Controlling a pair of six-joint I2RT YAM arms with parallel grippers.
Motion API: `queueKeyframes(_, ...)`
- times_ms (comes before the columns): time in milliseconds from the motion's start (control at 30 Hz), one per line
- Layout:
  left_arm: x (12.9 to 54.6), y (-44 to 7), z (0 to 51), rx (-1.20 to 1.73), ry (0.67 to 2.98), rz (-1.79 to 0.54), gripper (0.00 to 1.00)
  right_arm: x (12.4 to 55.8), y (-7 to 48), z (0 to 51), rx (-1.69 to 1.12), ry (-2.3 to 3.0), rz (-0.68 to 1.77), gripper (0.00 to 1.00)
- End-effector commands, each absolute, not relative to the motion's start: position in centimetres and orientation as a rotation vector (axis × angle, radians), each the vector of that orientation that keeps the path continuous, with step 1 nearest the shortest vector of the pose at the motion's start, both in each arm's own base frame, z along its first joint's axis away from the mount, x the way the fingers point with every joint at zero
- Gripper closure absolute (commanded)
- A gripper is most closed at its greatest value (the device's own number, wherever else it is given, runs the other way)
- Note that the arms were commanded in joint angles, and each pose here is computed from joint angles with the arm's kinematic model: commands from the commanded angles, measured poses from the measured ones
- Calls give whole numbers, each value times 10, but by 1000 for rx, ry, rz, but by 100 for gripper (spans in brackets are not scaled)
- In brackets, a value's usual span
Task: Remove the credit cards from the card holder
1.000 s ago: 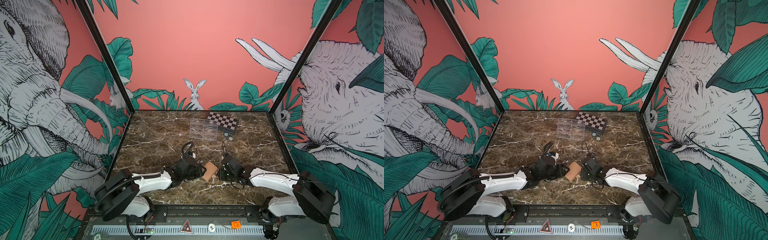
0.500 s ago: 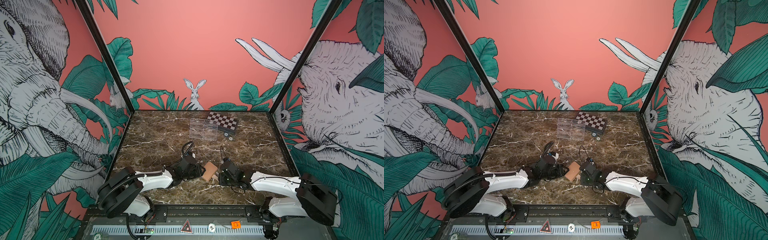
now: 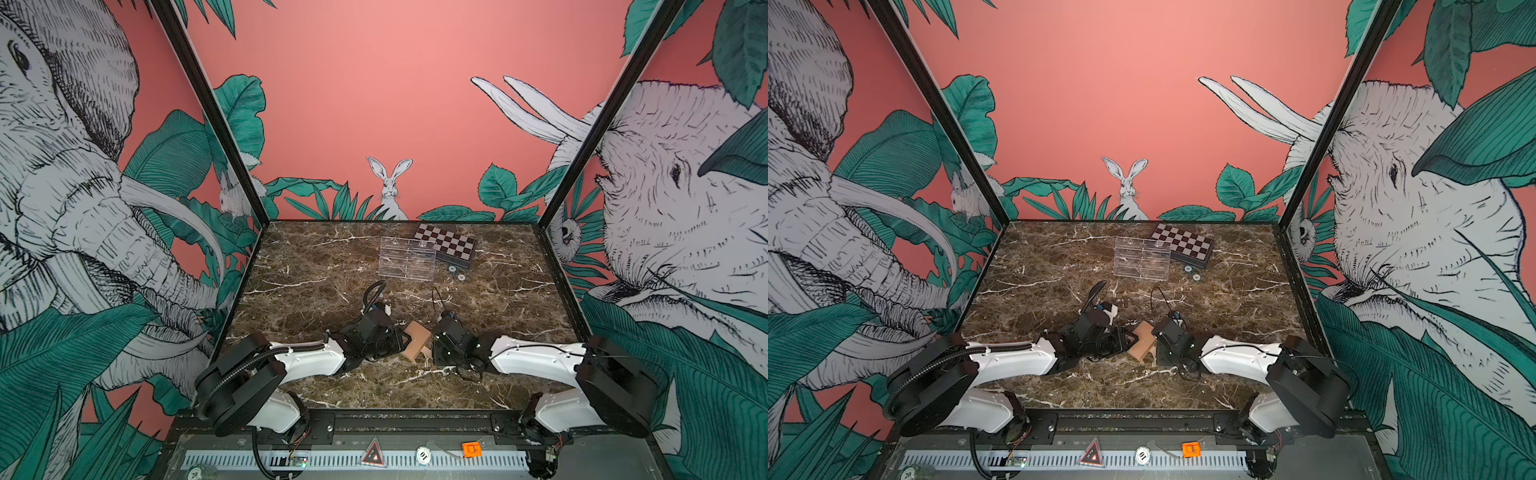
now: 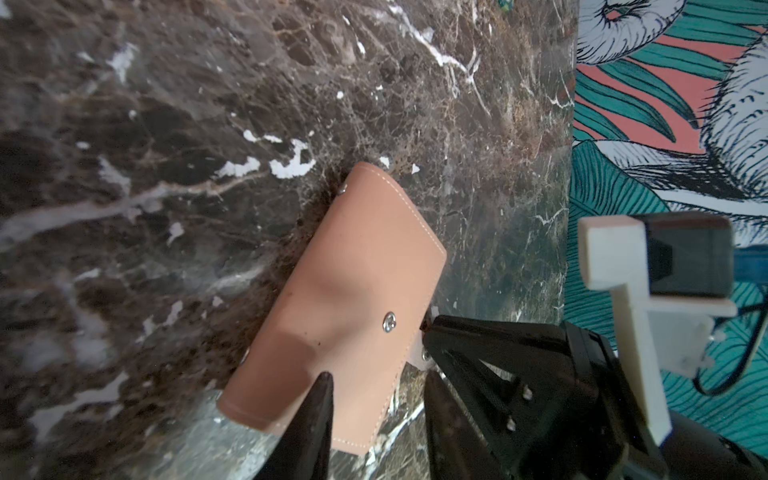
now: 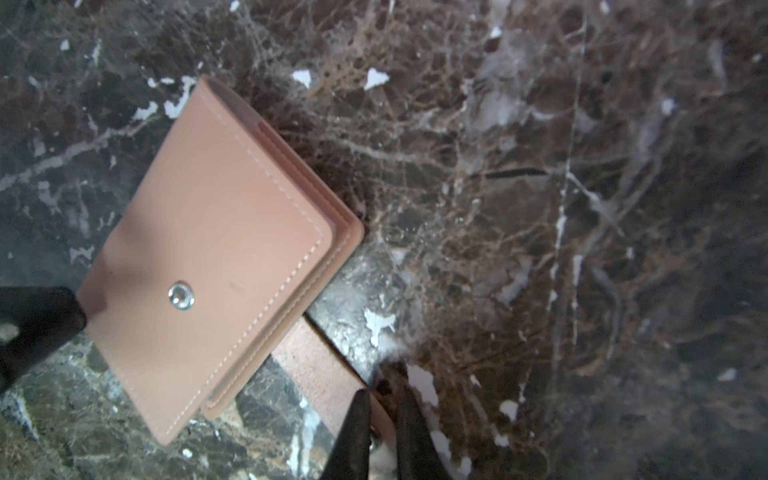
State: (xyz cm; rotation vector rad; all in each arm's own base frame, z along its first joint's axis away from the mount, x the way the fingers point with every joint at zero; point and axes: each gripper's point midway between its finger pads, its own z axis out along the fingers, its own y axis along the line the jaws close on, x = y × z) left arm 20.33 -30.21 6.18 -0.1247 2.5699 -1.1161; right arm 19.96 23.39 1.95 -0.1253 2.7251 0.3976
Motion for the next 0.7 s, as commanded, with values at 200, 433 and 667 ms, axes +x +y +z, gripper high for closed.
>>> queueKeyframes(200, 203, -295, 66, -129, 2546, -1113, 64, 224, 222, 15, -274, 2721, 139, 89)
queueKeyframes(433, 202, -289, 63, -140, 2546, -1100, 63, 248, 235, 9, -294, 2707, 183, 88)
queueKeyframes(667, 201, -292, 66, -120, 2533, -1126, 63, 269, 246, 20, -372, 2650, 191, 80)
